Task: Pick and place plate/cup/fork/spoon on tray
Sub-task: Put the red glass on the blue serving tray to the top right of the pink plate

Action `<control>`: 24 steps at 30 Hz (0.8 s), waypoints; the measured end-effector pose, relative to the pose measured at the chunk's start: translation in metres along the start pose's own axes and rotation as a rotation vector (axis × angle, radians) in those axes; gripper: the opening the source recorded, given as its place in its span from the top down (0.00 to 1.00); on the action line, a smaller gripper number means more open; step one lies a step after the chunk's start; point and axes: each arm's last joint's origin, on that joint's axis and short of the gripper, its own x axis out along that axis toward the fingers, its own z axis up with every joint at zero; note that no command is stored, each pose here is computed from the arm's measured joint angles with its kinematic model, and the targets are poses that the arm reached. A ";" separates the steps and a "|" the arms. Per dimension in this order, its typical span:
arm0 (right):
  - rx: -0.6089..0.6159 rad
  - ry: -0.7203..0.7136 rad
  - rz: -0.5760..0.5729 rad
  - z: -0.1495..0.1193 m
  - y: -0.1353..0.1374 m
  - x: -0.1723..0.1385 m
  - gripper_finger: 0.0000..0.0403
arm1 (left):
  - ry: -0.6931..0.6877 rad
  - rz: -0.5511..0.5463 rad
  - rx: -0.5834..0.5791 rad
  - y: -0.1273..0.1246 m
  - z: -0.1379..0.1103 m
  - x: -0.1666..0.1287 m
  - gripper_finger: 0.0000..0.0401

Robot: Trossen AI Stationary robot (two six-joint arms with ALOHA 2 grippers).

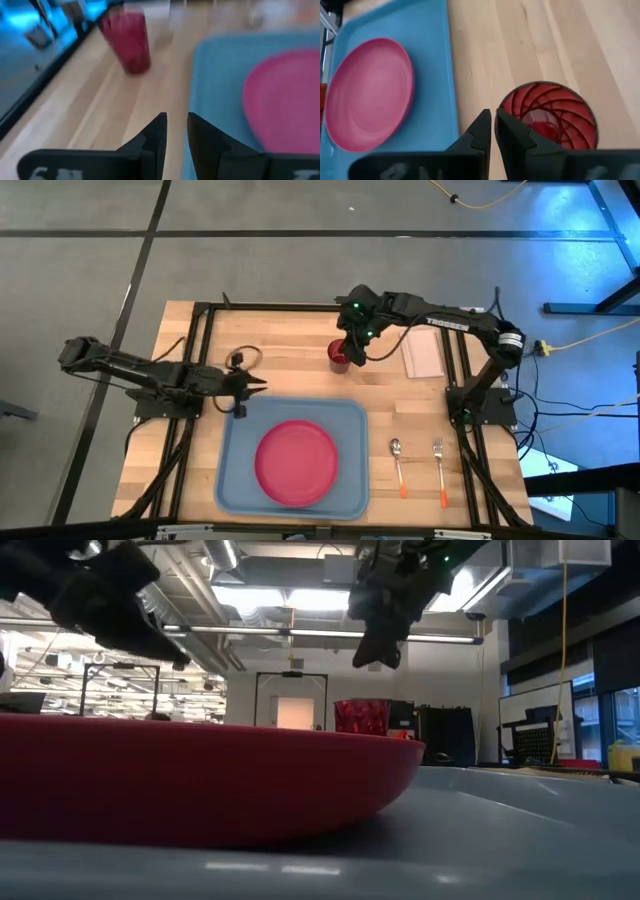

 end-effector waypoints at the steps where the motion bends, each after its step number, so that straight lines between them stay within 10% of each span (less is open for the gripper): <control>1: 0.003 0.006 0.000 0.000 -0.001 0.002 0.91 | -0.048 0.000 -0.017 0.001 -0.001 -0.002 0.83; 7: -0.009 -0.024 -0.026 0.003 -0.003 0.005 0.91 | -0.259 -0.016 -0.016 0.003 0.003 -0.011 0.83; 24: -0.072 -0.081 -0.030 0.010 0.010 0.012 0.91 | -0.174 -0.170 -0.011 -0.002 -0.013 -0.008 0.83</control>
